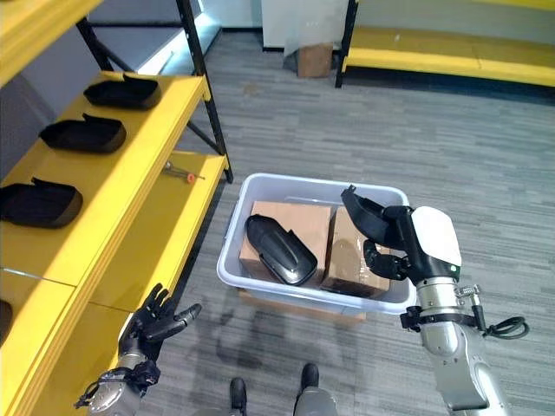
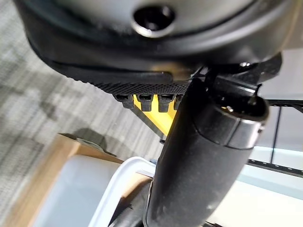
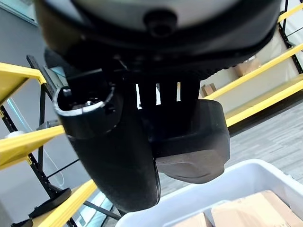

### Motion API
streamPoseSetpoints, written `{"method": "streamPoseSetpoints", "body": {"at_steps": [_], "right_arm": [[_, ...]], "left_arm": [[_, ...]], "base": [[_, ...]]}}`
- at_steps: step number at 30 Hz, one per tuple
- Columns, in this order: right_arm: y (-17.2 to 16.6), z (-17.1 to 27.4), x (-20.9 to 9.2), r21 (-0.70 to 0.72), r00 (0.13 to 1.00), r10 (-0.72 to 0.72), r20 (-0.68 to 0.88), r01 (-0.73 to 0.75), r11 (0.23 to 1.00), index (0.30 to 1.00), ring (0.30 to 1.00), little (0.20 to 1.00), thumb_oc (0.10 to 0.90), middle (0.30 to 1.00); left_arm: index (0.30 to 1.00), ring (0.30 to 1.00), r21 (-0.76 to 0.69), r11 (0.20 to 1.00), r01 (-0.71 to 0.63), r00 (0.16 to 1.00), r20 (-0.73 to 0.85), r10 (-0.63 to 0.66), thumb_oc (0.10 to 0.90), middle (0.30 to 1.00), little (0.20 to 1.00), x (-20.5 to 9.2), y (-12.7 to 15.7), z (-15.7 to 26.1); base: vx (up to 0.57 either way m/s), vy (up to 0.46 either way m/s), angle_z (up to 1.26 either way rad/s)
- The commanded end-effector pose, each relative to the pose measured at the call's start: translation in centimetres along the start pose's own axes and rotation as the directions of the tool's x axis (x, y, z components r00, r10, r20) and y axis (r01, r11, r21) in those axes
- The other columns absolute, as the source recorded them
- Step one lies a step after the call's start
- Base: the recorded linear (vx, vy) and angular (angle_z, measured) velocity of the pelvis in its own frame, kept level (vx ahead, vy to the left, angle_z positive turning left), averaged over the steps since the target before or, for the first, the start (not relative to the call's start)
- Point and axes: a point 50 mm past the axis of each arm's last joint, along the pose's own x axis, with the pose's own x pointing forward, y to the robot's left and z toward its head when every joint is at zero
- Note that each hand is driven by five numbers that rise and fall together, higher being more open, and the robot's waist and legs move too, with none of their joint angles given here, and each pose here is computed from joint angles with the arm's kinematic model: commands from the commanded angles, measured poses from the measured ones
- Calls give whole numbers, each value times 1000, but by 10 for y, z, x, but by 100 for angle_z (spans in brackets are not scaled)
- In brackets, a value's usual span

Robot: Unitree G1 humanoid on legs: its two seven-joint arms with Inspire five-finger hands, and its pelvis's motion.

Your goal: Move parts from the plastic box to the shelf.

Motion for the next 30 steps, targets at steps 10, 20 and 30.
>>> {"method": "streamPoseSetpoints", "body": {"at_steps": [10,20,30], "right_arm": [[-61,58,41,-42,899,-213,383,248,968,300,300,300,400,300],[-65,40,32,-50,908,-309,282,336,940,300,300,300,400,300],[-54,37,24,24,911,-367,186,369,929,300,300,300,400,300]], "left_arm": [[1000,1000,-8,1000,-7,995,104,8,900,1000,1000,-2,2,15],[1000,1000,21,993,118,983,138,-119,900,1000,1000,16,-23,32],[1000,1000,80,996,51,987,148,-62,900,1000,1000,10,-8,33]], "base": [[-23,-190,12],[-161,-69,118],[0,325,46]]}}
